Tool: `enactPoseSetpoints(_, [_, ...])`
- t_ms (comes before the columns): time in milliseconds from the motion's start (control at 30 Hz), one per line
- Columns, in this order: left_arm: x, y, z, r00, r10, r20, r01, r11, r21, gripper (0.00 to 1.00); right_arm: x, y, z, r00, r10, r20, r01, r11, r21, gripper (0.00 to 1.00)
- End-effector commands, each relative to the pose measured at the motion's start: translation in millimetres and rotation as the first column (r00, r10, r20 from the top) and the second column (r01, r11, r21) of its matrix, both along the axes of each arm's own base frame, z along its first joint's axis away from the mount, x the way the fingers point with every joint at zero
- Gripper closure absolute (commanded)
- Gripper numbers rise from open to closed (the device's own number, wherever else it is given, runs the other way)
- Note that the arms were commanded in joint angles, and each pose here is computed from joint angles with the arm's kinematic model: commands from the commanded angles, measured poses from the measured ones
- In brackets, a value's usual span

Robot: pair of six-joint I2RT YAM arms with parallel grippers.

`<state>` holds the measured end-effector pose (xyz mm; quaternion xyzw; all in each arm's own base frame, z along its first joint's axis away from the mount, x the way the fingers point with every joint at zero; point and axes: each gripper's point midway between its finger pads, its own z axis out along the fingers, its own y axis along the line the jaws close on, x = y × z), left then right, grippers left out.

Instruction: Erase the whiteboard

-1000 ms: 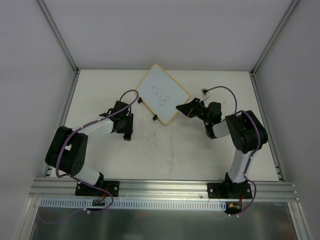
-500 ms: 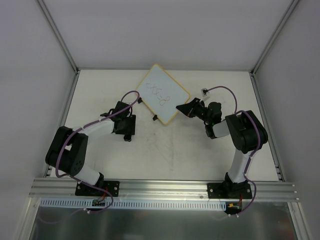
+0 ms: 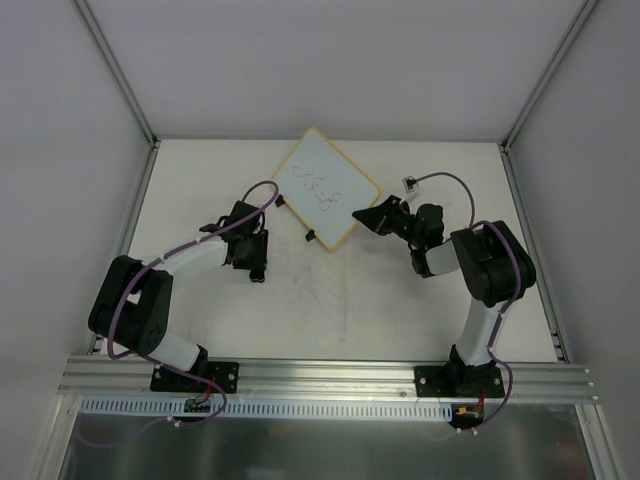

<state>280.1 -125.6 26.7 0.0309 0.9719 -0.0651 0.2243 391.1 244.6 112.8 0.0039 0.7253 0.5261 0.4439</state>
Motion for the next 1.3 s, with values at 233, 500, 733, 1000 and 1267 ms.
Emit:
enactPoseSetpoints(233, [8.1,-0.7,6.1,1.0,0.0,-0.02,0.0,0.999,0.04,0.54,9.5,0.4,49.0,0.981,0.006,0.194,-0.019,0.998,0.066,1.0])
enactPoseSetpoints(500, [10.4,0.7,-0.3,0.999,-0.001,-0.047,0.004,0.998,0.065,0.53,9.2,-1.1,49.1,0.981,0.003,0.192,-0.016,0.998,0.067,1.0])
enactPoseSetpoints(733, [8.6,-2.5,0.5,0.998,-0.026,-0.052,0.028,0.998,0.05,0.9,10.4,-3.0,49.6,0.982,-0.003,0.189,-0.011,0.997,0.072,1.0])
enactPoseSetpoints(1000, [28.4,-9.2,29.4,0.999,-0.018,0.04,0.018,1.0,0.018,1.0,8.6,-4.4,49.8,0.982,0.009,0.186,-0.023,0.997,0.071,1.0])
enactPoseSetpoints(1267, [106.0,-47.3,130.9,0.946,-0.099,0.31,0.126,0.99,-0.067,1.0,1.9,-10.6,54.5,0.982,0.028,0.186,-0.042,0.996,0.074,1.0])
